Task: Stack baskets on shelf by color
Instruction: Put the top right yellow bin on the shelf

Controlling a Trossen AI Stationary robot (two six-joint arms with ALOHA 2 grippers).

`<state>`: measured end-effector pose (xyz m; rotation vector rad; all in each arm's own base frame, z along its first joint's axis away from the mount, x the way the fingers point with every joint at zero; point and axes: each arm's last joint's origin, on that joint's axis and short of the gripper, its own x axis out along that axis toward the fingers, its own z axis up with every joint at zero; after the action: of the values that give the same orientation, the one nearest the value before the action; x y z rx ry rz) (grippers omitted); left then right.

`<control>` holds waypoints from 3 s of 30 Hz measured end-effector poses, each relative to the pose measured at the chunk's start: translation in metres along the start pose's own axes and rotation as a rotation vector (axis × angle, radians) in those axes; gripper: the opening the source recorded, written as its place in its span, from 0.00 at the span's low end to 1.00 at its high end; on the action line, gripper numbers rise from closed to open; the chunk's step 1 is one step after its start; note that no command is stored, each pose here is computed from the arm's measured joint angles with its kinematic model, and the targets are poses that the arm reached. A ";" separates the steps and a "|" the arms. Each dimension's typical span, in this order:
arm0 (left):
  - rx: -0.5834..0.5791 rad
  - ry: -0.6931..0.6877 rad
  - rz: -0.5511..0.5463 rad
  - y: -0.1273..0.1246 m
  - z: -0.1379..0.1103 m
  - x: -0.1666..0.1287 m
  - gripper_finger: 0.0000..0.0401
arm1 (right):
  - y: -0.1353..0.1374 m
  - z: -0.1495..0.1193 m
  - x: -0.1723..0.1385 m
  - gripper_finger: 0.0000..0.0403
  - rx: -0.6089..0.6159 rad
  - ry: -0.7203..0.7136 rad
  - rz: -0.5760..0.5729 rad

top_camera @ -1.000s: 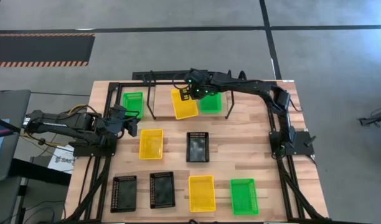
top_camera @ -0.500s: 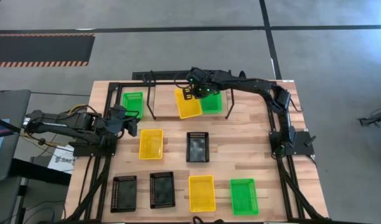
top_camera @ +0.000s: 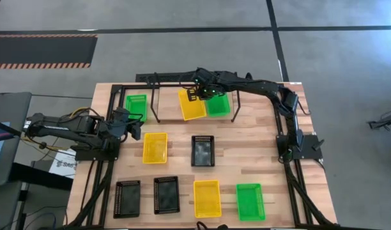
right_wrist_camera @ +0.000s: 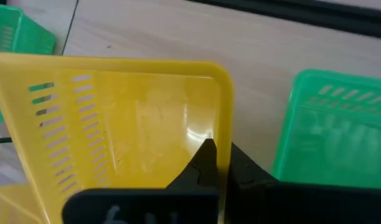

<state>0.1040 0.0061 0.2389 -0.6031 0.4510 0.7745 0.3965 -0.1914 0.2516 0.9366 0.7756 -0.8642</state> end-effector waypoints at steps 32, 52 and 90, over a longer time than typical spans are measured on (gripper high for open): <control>-0.013 -0.001 0.001 0.000 0.000 0.000 0.27 | 0.004 -0.006 0.000 0.14 -0.066 0.015 0.006; -0.035 -0.001 0.001 0.000 0.000 0.000 0.27 | 0.002 0.000 0.000 0.16 -0.073 -0.045 -0.019; -0.041 -0.001 0.001 0.000 0.000 0.000 0.27 | 0.029 -0.010 -0.005 0.02 -0.278 -0.125 0.144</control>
<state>0.1040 0.0062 0.2390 -0.6408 0.4349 0.7865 0.4184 -0.1715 0.2619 0.6764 0.6908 -0.6628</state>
